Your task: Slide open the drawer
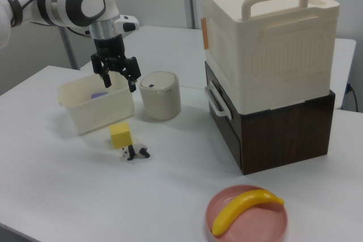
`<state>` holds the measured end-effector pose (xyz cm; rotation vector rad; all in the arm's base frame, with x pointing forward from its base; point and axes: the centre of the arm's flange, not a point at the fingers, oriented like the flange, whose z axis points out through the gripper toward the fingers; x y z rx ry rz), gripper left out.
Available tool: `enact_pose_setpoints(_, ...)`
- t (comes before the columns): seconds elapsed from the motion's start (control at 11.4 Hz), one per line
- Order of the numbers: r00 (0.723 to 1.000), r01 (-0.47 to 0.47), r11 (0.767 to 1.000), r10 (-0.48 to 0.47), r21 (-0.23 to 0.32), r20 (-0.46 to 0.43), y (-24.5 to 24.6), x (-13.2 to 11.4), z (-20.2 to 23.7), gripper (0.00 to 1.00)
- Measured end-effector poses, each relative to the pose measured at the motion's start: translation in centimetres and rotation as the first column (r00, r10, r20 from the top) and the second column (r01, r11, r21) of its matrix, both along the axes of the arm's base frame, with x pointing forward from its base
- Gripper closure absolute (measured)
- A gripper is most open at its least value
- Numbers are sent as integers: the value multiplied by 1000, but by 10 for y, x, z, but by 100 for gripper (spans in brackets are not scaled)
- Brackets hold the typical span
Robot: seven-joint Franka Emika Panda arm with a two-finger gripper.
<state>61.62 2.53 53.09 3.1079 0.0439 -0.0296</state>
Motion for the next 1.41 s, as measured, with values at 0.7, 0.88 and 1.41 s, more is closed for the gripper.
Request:
enact_pose_setpoints(0.7, 998, -60, 998, 60, -1, -9, -10, 3, -5, 0)
enact_pose_setpoints(0.88, 989, -146, 989, 145, -10, -6, -38, 14, -17, 2)
enact_pose_setpoints(1.41, 956, -208, 966, 234, -154, 175, -136, 67, -68, 7)
